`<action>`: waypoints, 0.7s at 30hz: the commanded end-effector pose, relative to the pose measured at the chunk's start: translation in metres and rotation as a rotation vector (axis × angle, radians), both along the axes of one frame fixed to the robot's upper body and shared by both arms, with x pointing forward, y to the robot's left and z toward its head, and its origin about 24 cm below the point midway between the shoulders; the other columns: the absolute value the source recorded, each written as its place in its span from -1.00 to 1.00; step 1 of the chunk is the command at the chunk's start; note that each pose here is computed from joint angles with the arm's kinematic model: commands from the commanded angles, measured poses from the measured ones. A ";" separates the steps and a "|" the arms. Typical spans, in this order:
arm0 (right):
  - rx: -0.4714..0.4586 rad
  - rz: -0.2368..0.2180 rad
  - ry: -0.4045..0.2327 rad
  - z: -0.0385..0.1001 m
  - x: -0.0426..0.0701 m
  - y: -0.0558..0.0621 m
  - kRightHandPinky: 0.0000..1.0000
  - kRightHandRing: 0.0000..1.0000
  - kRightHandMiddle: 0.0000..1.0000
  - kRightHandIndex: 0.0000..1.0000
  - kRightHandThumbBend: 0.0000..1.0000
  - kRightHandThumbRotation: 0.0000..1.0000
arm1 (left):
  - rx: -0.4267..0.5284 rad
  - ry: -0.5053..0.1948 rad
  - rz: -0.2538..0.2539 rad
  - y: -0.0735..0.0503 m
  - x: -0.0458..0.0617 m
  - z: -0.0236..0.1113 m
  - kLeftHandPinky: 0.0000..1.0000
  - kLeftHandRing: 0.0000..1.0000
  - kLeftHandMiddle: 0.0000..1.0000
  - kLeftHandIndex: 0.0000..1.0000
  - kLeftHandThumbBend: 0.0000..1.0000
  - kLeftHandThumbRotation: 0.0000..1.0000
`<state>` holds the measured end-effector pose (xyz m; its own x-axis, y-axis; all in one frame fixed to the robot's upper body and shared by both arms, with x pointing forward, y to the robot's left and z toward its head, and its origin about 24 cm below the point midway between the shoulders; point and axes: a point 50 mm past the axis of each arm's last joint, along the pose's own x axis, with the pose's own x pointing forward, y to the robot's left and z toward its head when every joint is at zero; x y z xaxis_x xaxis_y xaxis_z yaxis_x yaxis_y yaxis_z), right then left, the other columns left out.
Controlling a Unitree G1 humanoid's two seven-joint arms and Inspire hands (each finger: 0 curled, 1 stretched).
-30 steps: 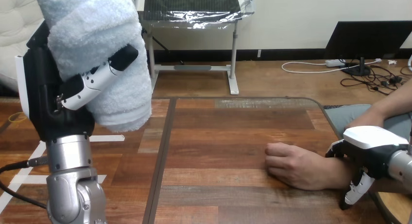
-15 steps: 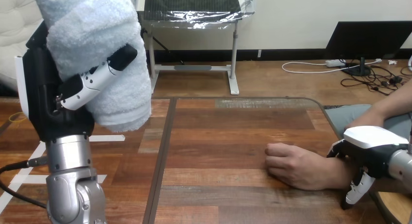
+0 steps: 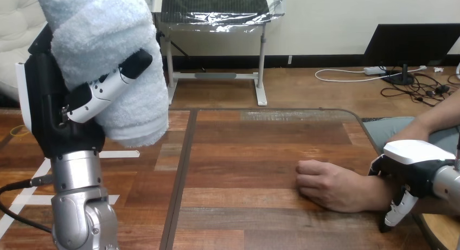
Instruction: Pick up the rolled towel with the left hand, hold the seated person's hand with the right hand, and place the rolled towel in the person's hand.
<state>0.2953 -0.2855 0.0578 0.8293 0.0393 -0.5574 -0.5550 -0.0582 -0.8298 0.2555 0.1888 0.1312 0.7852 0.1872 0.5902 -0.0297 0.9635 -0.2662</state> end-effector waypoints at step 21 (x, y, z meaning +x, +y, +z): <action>0.008 -0.039 -0.038 0.002 0.006 -0.009 -0.70 -0.54 -0.31 0.06 0.83 -0.82 | -0.004 -0.110 -0.014 -0.003 0.001 0.026 -0.57 -0.45 -0.33 -0.23 0.10 -1.00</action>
